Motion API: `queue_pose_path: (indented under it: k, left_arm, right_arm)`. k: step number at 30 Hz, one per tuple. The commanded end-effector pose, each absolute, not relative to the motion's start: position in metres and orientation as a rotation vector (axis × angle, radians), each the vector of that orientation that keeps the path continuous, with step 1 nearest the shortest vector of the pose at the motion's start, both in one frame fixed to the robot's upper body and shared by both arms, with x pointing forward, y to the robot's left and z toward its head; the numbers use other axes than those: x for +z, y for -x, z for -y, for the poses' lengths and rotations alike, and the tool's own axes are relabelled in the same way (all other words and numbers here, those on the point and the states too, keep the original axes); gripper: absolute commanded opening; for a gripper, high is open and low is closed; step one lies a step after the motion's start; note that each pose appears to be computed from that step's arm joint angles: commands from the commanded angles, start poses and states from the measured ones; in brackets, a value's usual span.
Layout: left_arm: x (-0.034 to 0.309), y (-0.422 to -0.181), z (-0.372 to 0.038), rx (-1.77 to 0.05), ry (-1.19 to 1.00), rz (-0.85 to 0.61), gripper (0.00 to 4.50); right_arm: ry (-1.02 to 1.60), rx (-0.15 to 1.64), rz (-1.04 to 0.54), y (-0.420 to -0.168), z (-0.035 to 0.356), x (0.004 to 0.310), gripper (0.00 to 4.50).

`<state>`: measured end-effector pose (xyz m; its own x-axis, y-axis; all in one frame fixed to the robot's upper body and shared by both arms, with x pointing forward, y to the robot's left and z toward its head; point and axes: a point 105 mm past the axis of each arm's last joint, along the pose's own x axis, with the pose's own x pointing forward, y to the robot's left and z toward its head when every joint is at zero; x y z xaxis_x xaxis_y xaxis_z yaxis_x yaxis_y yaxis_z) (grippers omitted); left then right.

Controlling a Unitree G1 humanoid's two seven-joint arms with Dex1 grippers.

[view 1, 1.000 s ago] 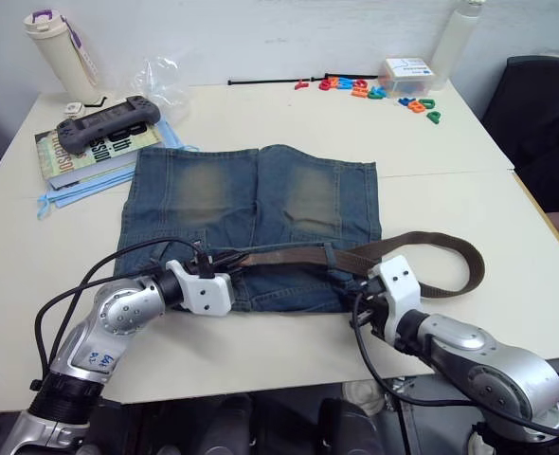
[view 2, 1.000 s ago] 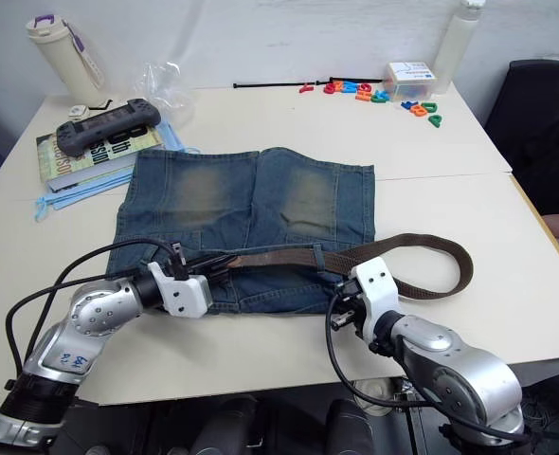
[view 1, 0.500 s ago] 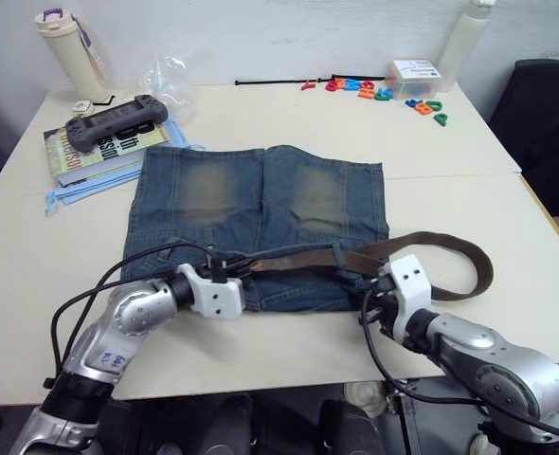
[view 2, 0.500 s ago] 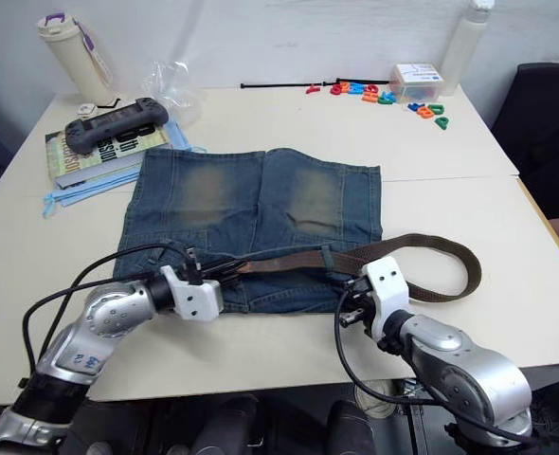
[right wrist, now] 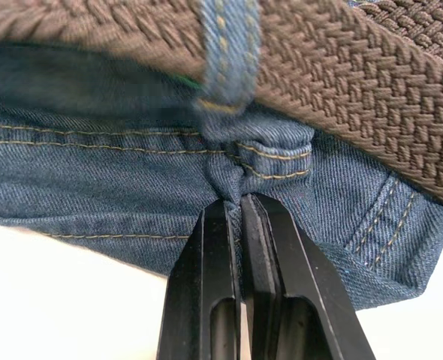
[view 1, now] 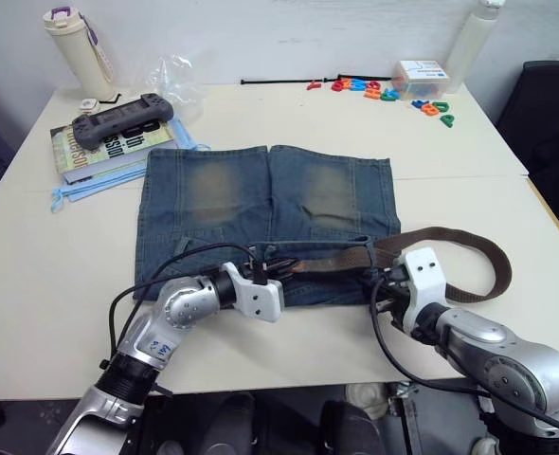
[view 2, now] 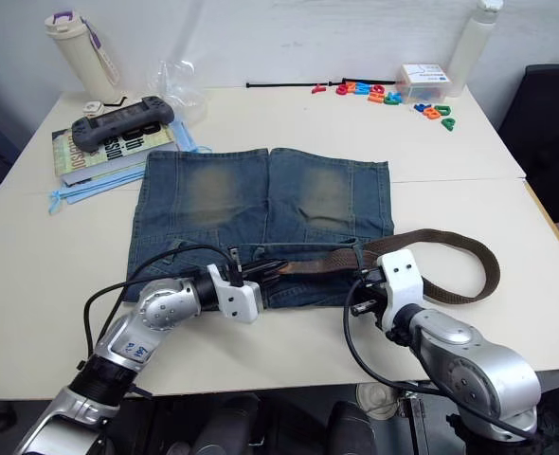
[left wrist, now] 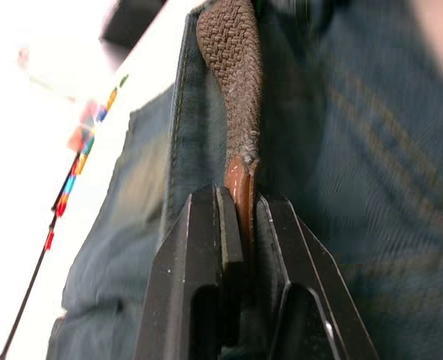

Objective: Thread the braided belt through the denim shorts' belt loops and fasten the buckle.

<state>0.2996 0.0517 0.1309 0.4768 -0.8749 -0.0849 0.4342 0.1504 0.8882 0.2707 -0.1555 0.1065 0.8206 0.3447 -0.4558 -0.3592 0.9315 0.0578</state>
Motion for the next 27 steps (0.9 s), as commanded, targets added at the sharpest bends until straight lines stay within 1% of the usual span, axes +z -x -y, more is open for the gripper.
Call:
queue_pose_path:
  k: [1, 5, 9, 12, 16, 22, 27]
  left_arm:
    - [0.148, -0.296, -0.056, -0.971, -1.021, 0.589, 0.32]
    - [0.156, -0.3, -0.075, -0.919, -1.068, 0.572, 0.32]
    - [0.154, -0.301, -0.097, -0.895, -1.15, 0.537, 0.32]
    - [0.155, -0.299, -0.105, -0.878, -1.194, 0.549, 0.32]
    - [0.158, -0.298, -0.107, -0.853, -1.234, 0.586, 0.32]
    - [0.156, -0.302, -0.107, -0.838, -1.234, 0.584, 0.32]
    - [0.157, -0.305, -0.099, -0.838, -1.213, 0.585, 0.32]
  right_arm:
    - [0.041, 0.354, -0.458, -0.27, 0.157, 0.111, 0.02]
    - [0.037, 0.315, -0.477, -0.27, 0.167, 0.109, 0.02]
    - [0.047, 0.281, -0.501, -0.27, 0.179, 0.106, 0.02]
    - [0.055, 0.268, -0.512, -0.271, 0.185, 0.106, 0.02]
    - [0.064, 0.241, -0.525, -0.274, 0.194, 0.106, 0.02]
    - [0.085, 0.224, -0.533, -0.28, 0.206, 0.11, 0.02]
    - [0.051, 0.302, -0.485, -0.28, 0.196, 0.124, 0.02]
